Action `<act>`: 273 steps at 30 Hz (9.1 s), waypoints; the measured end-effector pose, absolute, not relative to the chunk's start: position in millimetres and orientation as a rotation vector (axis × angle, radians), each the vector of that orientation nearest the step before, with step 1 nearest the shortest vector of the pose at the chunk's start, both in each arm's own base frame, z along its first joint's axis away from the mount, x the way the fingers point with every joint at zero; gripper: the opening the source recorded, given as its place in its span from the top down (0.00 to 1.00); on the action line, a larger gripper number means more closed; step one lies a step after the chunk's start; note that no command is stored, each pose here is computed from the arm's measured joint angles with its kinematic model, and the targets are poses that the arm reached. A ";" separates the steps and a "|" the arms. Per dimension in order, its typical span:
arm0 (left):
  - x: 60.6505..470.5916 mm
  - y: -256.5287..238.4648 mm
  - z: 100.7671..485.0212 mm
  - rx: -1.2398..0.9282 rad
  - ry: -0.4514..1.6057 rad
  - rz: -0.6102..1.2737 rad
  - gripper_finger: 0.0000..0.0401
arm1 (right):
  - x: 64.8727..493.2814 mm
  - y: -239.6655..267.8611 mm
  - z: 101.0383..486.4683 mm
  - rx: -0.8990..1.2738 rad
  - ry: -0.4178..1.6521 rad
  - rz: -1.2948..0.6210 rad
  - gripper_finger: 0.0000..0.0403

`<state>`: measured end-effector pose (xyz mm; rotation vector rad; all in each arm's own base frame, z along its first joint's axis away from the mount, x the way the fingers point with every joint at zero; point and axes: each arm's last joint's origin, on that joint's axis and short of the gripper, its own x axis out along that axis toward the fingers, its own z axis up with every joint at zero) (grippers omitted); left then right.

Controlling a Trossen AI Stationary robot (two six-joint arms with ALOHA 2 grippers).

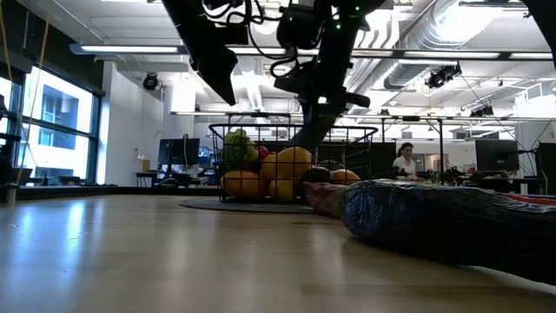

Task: Build produce basket
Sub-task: Put the green cucumber into the black wire basket, then put the orange carrot into the black wire basket, then put the violet eggplant into the black wire basket

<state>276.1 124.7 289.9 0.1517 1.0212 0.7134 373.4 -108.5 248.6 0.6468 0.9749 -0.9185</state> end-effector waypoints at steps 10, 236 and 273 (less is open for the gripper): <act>275.6 125.4 289.3 0.141 1.025 0.702 0.40 | 371.7 -111.8 245.4 0.632 1.033 -0.870 0.59; 261.5 91.6 349.5 -0.251 0.754 0.604 0.40 | 322.4 -126.3 229.1 0.566 0.885 -0.548 0.59; 271.1 52.2 347.6 0.322 0.856 0.030 0.40 | 326.8 -31.4 306.1 0.976 0.991 -0.831 0.54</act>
